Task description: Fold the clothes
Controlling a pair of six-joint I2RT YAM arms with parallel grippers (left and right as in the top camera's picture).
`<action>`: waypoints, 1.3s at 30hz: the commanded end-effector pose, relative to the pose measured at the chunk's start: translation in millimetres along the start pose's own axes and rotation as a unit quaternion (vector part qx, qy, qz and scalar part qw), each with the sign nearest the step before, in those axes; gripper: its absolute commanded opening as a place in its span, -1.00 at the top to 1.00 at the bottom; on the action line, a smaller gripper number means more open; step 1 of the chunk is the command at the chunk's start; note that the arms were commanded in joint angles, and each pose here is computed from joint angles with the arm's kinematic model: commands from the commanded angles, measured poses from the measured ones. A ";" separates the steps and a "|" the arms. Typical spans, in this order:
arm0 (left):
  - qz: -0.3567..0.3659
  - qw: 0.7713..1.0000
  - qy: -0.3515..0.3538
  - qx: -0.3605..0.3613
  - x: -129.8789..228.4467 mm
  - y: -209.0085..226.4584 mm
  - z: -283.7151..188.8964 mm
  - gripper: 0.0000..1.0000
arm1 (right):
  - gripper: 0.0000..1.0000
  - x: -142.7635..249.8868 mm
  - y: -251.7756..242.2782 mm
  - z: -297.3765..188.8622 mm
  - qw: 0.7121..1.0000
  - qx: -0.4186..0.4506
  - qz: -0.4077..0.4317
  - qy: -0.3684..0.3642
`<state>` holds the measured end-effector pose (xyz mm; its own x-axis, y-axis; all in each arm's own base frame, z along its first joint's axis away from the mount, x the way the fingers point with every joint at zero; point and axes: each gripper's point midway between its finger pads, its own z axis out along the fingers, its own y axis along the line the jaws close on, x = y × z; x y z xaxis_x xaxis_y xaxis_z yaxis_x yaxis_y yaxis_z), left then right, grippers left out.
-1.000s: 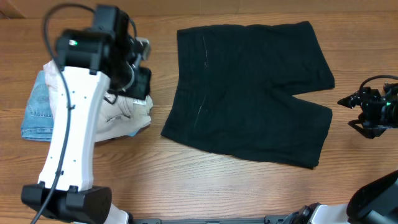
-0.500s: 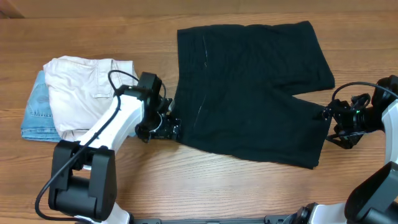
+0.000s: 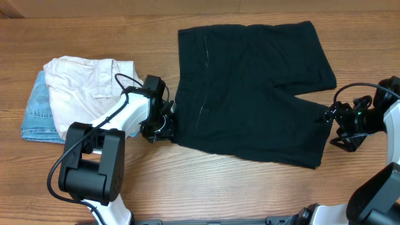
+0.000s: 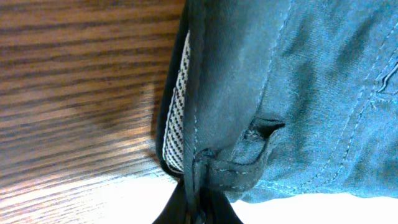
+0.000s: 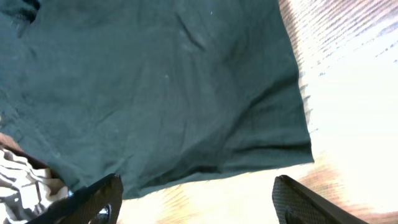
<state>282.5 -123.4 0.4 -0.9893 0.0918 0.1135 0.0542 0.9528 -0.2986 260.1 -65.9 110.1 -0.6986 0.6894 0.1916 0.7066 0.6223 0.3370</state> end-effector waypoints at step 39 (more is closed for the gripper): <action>0.020 1.000 -0.014 -0.005 -17.5 -13.1 -30.5 0.92 | 0.38 34.7 -79.2 107.0 0.993 0.072 0.094 0.010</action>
<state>296.7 -125.5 24.6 -0.9898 0.0919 0.1092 0.0565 0.9548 -0.2917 187.8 -34.8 -0.5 -0.5308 0.7730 0.3474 0.8472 0.4944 0.1944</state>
